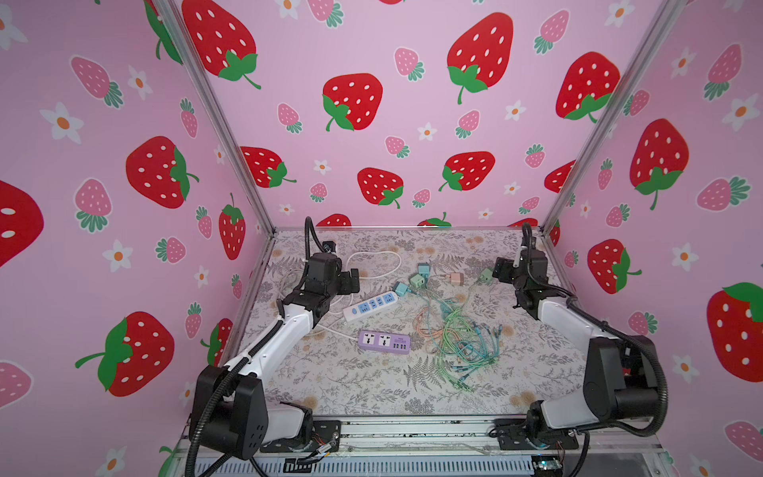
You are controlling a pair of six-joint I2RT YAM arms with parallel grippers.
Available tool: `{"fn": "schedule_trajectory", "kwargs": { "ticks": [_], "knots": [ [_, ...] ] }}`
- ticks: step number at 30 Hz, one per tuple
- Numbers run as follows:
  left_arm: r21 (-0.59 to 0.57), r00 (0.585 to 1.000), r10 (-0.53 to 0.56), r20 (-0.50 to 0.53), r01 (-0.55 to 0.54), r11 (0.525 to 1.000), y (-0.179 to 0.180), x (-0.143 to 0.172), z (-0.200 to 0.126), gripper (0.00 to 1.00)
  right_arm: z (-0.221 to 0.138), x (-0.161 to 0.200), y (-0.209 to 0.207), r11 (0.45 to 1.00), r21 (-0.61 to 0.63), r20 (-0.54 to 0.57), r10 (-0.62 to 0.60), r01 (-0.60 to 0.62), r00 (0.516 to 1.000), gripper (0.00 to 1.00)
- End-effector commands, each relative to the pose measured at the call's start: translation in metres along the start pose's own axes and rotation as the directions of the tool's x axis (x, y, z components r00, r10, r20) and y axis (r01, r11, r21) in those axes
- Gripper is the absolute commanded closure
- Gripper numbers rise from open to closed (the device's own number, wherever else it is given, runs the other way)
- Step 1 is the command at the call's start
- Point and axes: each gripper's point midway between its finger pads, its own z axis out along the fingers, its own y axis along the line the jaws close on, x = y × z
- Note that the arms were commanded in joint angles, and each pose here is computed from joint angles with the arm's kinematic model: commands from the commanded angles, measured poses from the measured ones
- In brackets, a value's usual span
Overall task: Insert plugs into power strip
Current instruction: Pick up the plug from the top-right of the table.
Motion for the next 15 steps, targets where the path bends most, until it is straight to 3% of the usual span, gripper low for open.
{"fn": "schedule_trajectory", "kwargs": {
  "ticks": [1,15],
  "knots": [
    [0.064,0.998,-0.039,-0.058,0.043,0.997,-0.014,-0.002,-0.017,0.01,0.012,0.013,0.001,0.999,0.031,-0.088,0.044,-0.041,0.995,0.13],
    [0.177,0.985,-0.051,-0.164,0.08,0.981,-0.035,0.016,-0.046,0.03,0.067,0.039,0.019,0.992,0.034,-0.203,0.125,-0.121,0.971,0.21]
  ]
}}
